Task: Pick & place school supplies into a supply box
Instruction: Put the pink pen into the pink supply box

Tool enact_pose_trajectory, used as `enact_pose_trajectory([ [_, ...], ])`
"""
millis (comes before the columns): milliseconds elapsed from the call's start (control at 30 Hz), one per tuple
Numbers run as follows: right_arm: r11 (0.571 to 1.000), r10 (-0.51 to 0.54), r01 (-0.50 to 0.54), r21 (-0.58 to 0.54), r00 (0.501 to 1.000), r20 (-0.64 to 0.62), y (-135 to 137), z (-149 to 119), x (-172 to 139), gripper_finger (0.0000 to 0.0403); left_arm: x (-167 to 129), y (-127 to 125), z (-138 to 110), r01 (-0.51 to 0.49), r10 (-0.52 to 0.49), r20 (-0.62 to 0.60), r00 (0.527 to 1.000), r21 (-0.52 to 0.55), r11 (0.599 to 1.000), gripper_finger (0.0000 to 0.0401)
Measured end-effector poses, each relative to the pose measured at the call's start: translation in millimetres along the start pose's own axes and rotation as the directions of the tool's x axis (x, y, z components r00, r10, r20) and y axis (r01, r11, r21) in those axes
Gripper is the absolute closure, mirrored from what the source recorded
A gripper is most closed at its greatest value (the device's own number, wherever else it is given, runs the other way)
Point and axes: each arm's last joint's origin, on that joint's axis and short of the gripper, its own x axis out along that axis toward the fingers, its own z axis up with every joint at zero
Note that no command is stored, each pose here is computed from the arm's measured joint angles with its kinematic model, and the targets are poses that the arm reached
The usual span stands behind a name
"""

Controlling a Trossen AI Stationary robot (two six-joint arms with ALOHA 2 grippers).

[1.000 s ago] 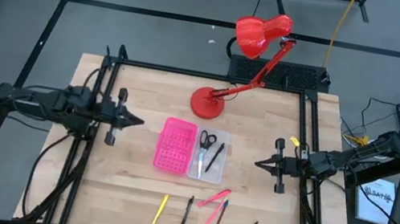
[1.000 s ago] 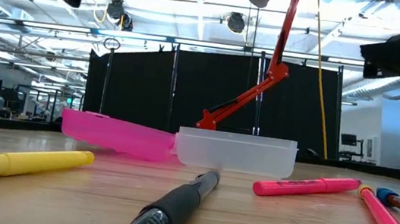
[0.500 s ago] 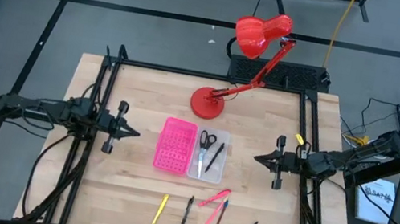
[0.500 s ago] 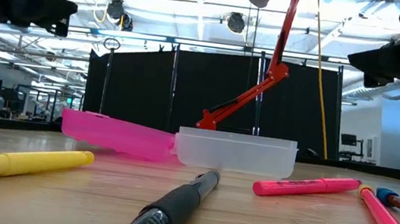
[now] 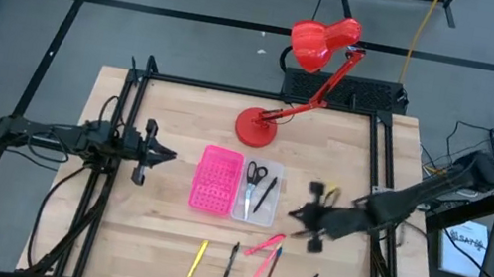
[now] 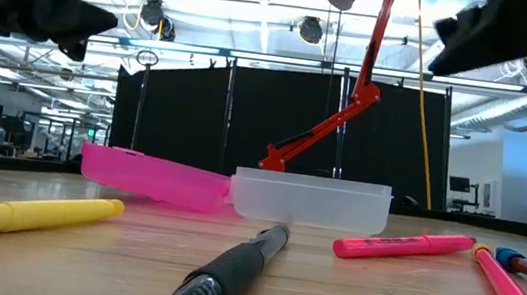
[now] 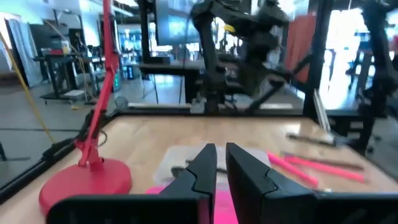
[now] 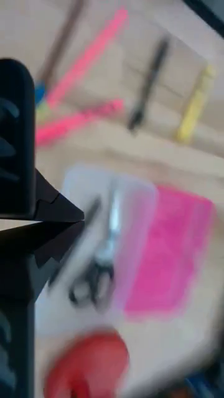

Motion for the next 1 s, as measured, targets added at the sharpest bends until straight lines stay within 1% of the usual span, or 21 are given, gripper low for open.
enact_pose_trajectory([
  [33, 0.999, 0.034, -0.034, -0.004, 0.994, -0.102, 5.0, 9.6, 7.7, 0.0403, 0.0, 0.0, 0.5, 0.001, -0.001, 0.005, 1.0, 0.002, 1.0, 0.0357],
  [67, 0.998, 0.054, -0.057, -0.008, 0.976, -0.21, 9.9, 16.0, 17.5, 0.0403, 0.0, -0.1, 0.7, 0.003, -0.003, 0.007, 1.0, 0.007, 1.0, 0.0357],
  [133, 0.998, 0.028, -0.046, -0.038, 0.928, -0.372, 19.2, 29.0, 38.1, 0.0403, 0.0, -0.2, 2.5, 0.007, -0.007, 0.026, 1.0, 0.021, 1.0, 0.0357],
  [200, 0.996, -0.003, -0.038, -0.08, 0.891, -0.455, 27.1, 41.4, 56.8, 0.0403, -0.1, -0.3, 4.7, 0.007, -0.009, 0.049, 0.999, 0.027, 1.0, 0.0357],
  [267, 0.99, 0.016, -0.082, -0.113, 0.87, -0.493, 35.3, 52.2, 74.7, 0.0403, 0.0, -0.3, 3.3, 0.008, -0.009, 0.034, 0.999, 0.018, 1.0, 0.0357],
  [367, 0.972, 0.118, -0.206, -0.112, 0.843, -0.525, 47.6, 63.6, 100.1, 0.0403, -0.1, -0.3, 3.2, 0.011, -0.011, 0.033, 0.999, 0.006, 1.0, 0.0357],
  [433, 0.962, 0.173, -0.256, -0.09, 0.834, -0.523, 50.6, 72.0, 109.6, 0.0403, 0.0, -0.3, 3.2, 0.009, -0.01, 0.033, 0.999, 0.028, 1.0, 0.0357],
  [500, 0.956, 0.204, -0.281, -0.079, 0.836, -0.509, 50.7, 78.9, 115.5, 0.0403, -0.1, -0.2, 4.0, 0.005, -0.008, 0.042, 0.999, 0.077, 0.997, 0.0357],
  [567, 0.954, 0.212, -0.287, -0.082, 0.845, -0.492, 50.3, 80.3, 120.9, 0.0403, -0.1, -0.1, 4.0, -0.003, -0.002, 0.041, 0.999, 0.114, 0.994, 0.0357],
  [700, 0.953, 0.226, -0.292, -0.08, 0.862, -0.453, 51.4, 83.6, 124.3, 0.0402, 0.0, 0.0, 3.8, -0.006, 0.0, 0.04, 0.999, 0.144, 0.99, 0.0357],
  [733, 0.948, 0.244, -0.308, -0.078, 0.862, -0.444, 52.8, 84.6, 123.9, 0.0401, 0.0, 0.0, 3.8, -0.006, 0.0, 0.039, 0.999, 0.153, 0.988, 0.0357],
  [833, 0.931, 0.285, -0.354, -0.092, 0.859, -0.425, 59.0, 84.6, 124.0, 0.0384, -0.1, 0.5, 3.8, -0.023, 0.017, 0.039, 0.999, 0.16, 0.987, 0.0357],
  [1000, 0.923, 0.3, -0.372, -0.1, 0.857, -0.419, 72.5, 77.1, 122.2, 0.0332, -0.1, 1.5, 4.0, -0.058, 0.052, 0.041, 0.998, 0.158, 0.986, 0.0357],
])
